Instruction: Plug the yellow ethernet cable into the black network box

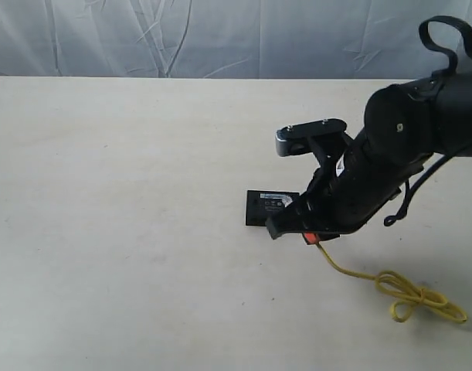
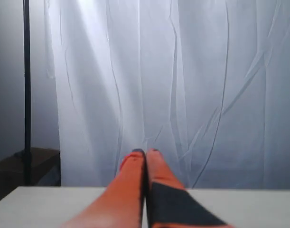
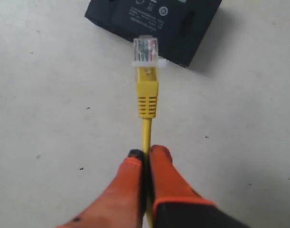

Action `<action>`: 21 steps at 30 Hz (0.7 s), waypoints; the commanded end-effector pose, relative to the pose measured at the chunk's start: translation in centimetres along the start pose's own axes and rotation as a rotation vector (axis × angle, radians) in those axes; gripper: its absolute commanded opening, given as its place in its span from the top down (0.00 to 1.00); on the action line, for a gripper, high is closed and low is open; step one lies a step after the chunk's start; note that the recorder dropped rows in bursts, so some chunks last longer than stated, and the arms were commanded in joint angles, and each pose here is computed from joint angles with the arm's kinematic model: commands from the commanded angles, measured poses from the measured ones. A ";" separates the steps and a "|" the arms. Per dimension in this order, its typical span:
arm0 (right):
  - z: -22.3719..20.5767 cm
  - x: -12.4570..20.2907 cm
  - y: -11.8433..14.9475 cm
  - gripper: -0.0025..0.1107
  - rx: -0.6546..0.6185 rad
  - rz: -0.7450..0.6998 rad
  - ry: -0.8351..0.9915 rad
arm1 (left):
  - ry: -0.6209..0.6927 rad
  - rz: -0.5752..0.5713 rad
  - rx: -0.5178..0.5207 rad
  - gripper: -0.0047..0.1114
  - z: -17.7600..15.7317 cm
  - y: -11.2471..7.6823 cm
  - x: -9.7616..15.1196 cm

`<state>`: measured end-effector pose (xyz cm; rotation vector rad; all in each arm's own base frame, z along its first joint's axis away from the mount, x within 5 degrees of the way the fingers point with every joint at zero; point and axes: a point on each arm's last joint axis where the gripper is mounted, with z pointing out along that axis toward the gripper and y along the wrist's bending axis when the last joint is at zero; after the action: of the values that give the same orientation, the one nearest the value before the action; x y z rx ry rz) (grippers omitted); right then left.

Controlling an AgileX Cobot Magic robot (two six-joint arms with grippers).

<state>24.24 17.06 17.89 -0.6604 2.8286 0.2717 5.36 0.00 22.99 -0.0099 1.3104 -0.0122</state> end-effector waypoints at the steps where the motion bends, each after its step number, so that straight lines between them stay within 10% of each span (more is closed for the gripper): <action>1: 0.0 0.2 -0.3 0.98 0.009 -0.015 -0.026 | -0.072 -0.182 -0.033 0.96 0.0 0.3 -1.2; 12: -0.4 -0.6 -5.3 0.98 0.085 0.095 -0.077 | 0.582 0.141 0.082 0.96 9.1 -0.5 -8.8; 21: 3.2 -1.3 -5.9 0.98 0.100 0.090 -0.095 | 1.091 0.109 0.587 0.96 21.2 -4.4 0.3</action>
<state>28.13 13.13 15.44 -0.4716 2.7712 0.1863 22.92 -3.11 30.77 0.5382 2.2721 -0.2494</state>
